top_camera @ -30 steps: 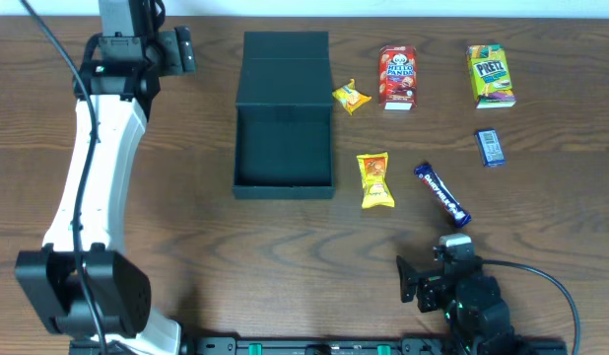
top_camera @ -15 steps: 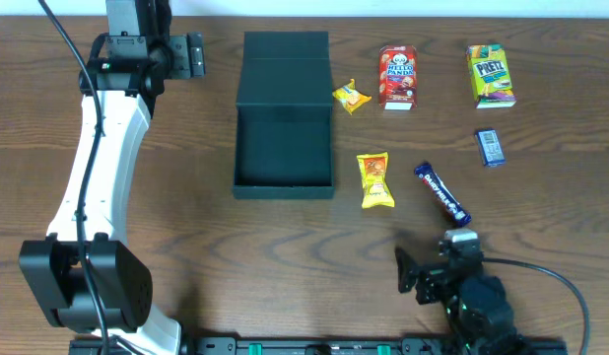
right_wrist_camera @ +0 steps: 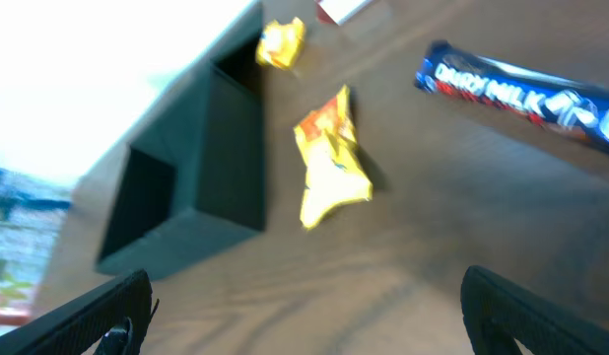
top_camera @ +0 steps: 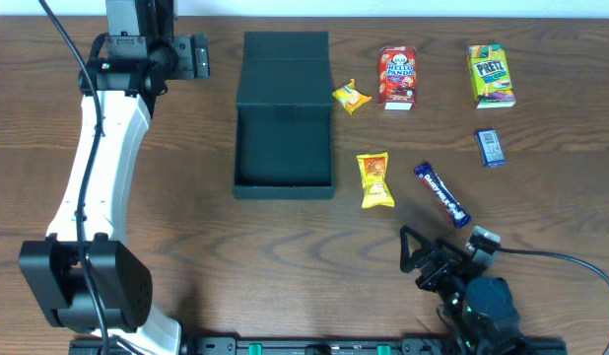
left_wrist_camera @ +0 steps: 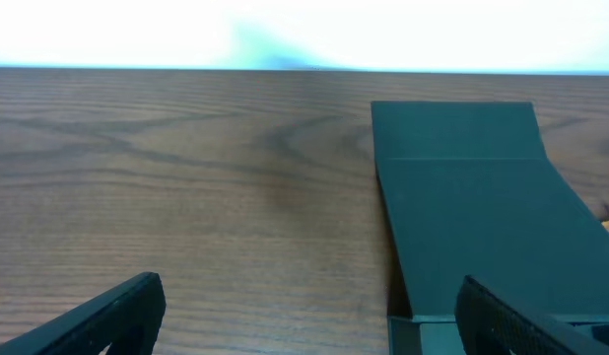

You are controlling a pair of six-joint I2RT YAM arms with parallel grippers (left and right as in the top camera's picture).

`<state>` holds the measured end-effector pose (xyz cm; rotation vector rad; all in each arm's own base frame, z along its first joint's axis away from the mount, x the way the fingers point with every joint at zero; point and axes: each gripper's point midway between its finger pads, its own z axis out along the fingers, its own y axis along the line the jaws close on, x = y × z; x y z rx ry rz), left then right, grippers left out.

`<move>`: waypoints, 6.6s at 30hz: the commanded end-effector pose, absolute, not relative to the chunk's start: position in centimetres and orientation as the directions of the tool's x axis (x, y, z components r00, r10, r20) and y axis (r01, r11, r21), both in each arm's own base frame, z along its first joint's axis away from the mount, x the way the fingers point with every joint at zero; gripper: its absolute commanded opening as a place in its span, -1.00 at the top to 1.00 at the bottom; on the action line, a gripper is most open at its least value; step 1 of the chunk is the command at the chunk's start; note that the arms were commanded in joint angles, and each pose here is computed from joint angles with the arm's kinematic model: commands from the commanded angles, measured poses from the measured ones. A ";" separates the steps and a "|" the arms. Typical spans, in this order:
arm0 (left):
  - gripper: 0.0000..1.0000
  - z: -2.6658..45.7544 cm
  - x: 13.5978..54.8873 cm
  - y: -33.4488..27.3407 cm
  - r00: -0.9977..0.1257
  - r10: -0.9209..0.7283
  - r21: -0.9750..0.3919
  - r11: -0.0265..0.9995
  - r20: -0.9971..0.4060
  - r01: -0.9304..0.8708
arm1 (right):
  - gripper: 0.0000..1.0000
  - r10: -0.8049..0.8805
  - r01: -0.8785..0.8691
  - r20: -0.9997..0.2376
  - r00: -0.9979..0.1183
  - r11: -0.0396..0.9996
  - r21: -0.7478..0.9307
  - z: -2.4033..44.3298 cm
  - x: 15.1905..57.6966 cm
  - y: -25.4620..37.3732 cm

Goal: Pack container

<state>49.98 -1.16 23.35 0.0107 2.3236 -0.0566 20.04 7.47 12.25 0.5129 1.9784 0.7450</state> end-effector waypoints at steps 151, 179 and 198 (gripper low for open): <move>-0.90 31.4 29.4 0.6 -0.782 0.132 -0.040 0.980 -0.609 0.197 | -0.29 0.001 -0.233 -0.554 -0.832 0.906 0.352 18.5 48.6 13.7; -0.90 31.4 29.3 0.5 -0.788 0.105 -0.060 0.982 -0.607 0.177 | -0.09 -0.076 -0.163 -0.399 -0.914 0.968 0.189 13.2 36.1 31.7; -0.90 31.4 29.3 0.5 -0.793 0.085 -0.073 0.984 -0.604 0.161 | 0.15 0.051 -0.037 -0.275 -0.960 0.952 0.303 7.4 36.1 35.3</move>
